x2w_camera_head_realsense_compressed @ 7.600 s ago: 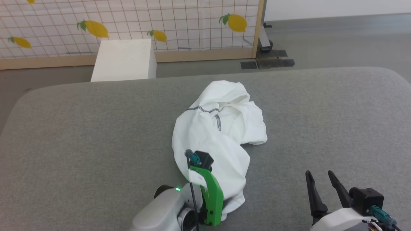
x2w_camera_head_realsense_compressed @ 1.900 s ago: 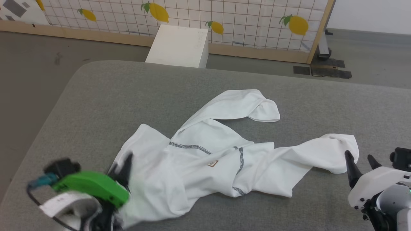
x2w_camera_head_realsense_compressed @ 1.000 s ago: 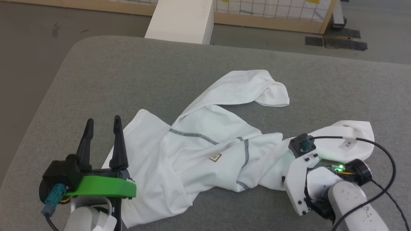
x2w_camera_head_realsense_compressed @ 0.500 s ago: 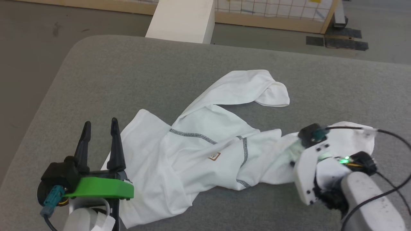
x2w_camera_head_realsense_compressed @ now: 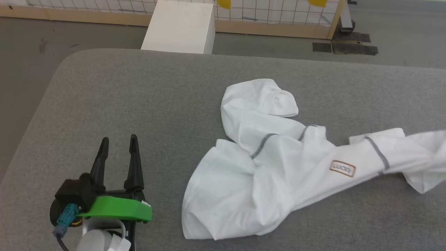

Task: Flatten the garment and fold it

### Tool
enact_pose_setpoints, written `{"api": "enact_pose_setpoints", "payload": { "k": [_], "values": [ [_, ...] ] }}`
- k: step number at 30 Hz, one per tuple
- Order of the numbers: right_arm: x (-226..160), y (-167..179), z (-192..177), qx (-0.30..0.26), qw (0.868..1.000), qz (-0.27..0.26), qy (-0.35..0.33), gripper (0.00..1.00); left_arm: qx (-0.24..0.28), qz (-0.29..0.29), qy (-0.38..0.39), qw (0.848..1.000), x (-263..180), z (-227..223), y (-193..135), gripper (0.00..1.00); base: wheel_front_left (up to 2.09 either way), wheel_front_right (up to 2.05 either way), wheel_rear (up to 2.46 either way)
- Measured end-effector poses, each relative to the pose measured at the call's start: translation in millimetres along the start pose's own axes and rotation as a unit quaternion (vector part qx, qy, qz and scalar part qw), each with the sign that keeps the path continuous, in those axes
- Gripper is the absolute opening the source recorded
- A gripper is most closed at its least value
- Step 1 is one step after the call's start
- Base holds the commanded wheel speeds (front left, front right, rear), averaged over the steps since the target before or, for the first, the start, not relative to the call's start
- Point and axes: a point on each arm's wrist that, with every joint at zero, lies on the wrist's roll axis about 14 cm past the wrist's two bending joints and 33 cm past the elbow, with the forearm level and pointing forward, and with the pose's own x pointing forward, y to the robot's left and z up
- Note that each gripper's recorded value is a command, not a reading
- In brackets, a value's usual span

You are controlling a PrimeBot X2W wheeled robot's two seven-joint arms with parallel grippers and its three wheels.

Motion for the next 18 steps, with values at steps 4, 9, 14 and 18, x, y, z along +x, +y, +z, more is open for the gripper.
{"api": "enact_pose_setpoints", "payload": {
  "k": [4,9,14,18],
  "values": [
    [0.6,-12.6,-61.0,0.045,0.996,-0.025,0.079,0.00,-0.002,-0.001,0.011,1.000,0.2,-7.7,-0.8,1.00,0.00,0.00,0.00],
    [-6.2,5.2,-115.2,0.091,0.986,-0.015,0.140,0.09,-0.006,-0.003,0.025,1.000,-0.1,-17.4,-2.8,1.00,0.00,0.00,0.00],
    [-10.8,8.3,-81.4,0.154,0.988,-0.006,0.031,1.00,-0.017,-0.015,0.040,0.999,-0.7,-25.6,-10.7,1.00,0.00,0.00,0.00],
    [-27.5,-2.0,-25.5,0.203,0.974,-0.003,-0.103,1.00,-0.029,-0.028,0.059,0.997,5.3,-30.1,-21.2,1.00,0.00,0.00,0.00]
  ]
}}
